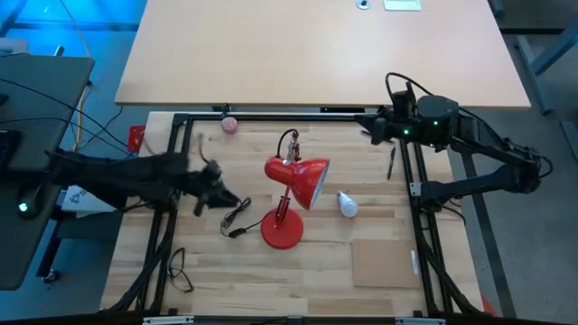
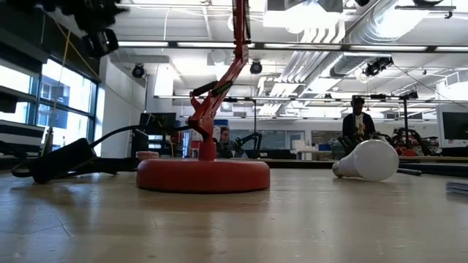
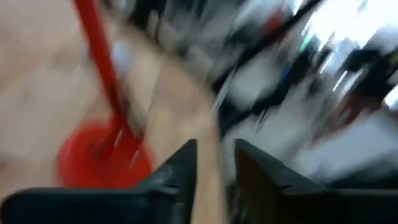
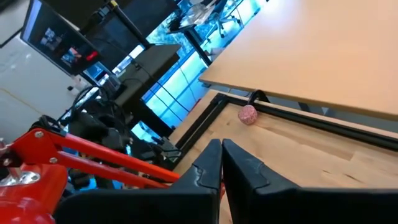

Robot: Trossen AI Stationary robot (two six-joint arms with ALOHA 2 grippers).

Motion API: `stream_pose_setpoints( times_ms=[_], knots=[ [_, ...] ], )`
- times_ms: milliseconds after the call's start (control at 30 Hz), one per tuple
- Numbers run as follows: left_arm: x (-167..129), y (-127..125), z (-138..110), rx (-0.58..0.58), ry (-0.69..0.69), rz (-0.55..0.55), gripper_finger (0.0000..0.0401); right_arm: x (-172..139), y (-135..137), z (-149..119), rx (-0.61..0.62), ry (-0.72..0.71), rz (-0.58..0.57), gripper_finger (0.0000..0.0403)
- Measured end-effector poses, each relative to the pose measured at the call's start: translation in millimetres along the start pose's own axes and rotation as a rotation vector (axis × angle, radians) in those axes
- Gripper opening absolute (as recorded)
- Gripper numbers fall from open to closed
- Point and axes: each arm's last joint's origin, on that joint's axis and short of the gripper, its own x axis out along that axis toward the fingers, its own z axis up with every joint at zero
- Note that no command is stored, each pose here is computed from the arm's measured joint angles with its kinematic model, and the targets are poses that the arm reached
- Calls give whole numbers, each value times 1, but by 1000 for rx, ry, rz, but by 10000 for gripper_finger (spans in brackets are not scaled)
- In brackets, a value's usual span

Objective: Screw lightbulb
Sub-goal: Prepare the desk lamp

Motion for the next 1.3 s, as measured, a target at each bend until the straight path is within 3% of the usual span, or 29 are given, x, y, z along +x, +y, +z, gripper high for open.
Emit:
stream_pose_setpoints(
  times_ms=[233, 367, 433, 633, 800, 1100, 1300],
  knots=[
    [52, 23, -4, -24, 150, 161, 250, 0, 0, 0, 0, 1, 0, 6],
    [81, 38, -12, -61, 200, 208, 295, 0, 0, 0, -2, 4, -3, 6],
    [92, 43, -13, -146, 183, 225, 307, 0, -1, -1, -4, 12, -10, 6],
    [110, 39, -10, -338, 49, 176, 313, 0, -4, -5, -17, 51, -42, 6],
    [108, 42, -3, -448, -107, 347, 314, 0, -6, -7, -30, 68, -55, 6],
    [128, 24, 45, -282, -23, 543, 314, 0, -6, -7, -74, 69, -55, 6],
    [151, 20, 58, -285, -19, 571, 314, 0, -6, -8, -77, 77, -61, 6]
  ],
)
